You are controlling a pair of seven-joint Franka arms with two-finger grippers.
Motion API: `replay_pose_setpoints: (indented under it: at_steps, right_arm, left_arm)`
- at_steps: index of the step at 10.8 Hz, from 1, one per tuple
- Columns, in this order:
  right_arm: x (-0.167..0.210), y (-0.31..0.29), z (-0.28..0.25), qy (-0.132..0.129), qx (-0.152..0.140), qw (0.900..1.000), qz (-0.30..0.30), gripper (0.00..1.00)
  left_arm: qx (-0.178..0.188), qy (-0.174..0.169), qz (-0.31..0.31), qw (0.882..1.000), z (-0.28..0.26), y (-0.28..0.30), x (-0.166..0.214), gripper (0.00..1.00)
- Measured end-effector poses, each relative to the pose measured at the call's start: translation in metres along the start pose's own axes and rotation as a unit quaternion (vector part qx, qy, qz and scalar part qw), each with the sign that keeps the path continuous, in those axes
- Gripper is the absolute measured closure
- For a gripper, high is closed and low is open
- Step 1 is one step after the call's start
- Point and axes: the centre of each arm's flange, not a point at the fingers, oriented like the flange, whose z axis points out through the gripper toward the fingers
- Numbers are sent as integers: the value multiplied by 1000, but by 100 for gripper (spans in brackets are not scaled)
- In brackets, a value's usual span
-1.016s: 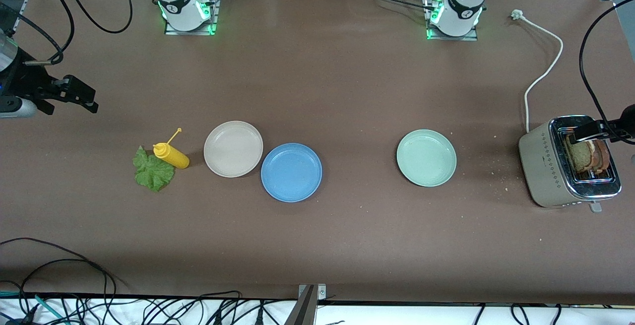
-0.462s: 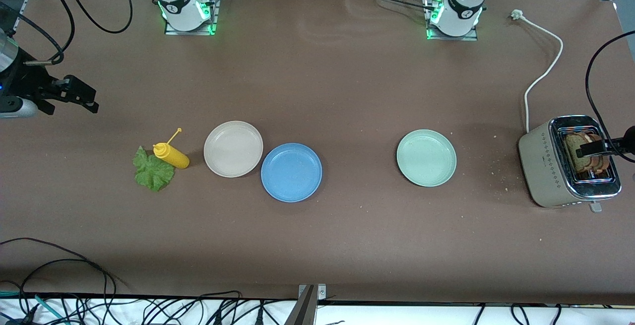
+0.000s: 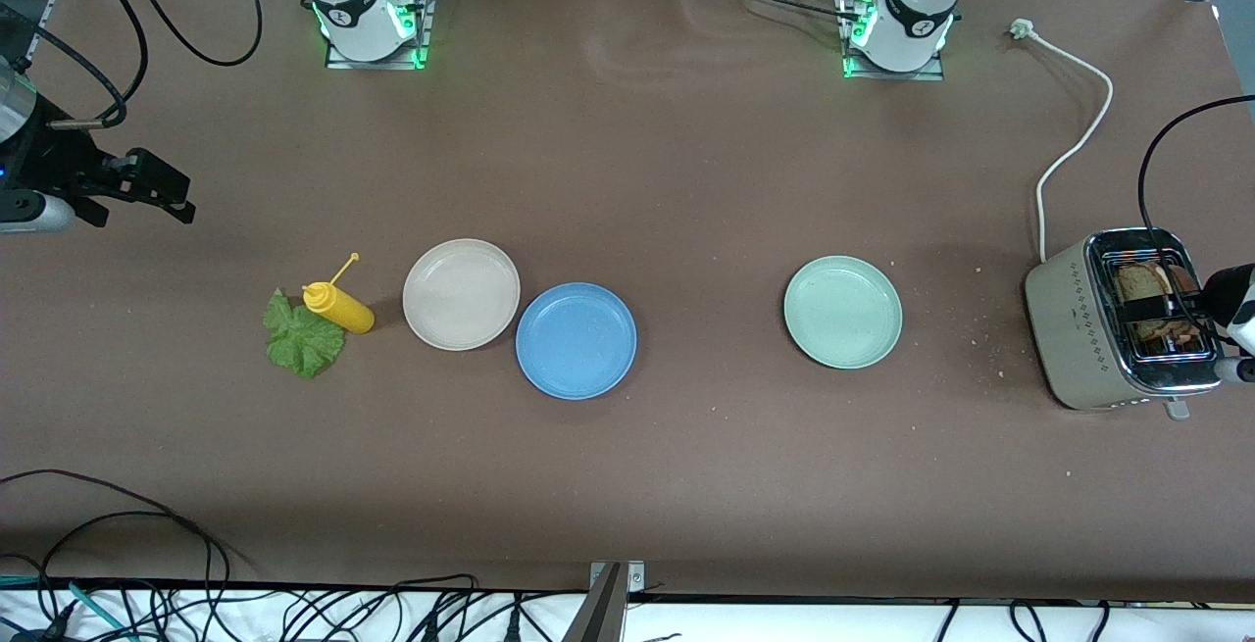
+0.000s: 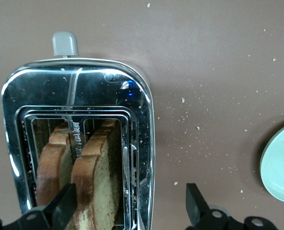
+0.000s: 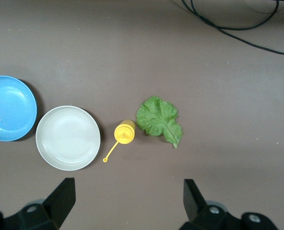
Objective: Make sandwich in blue plate with both arms
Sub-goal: 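Lower the left gripper into the toaster slot over a bread slice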
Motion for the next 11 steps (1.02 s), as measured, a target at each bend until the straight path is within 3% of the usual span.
replay_pose_setpoints:
  at_steps: [11]
  right_arm:
    - [0, 0, 0, 0, 0, 1000, 0, 0]
  left_arm:
    - [20, -20, 2, 1000, 20, -11, 2, 1]
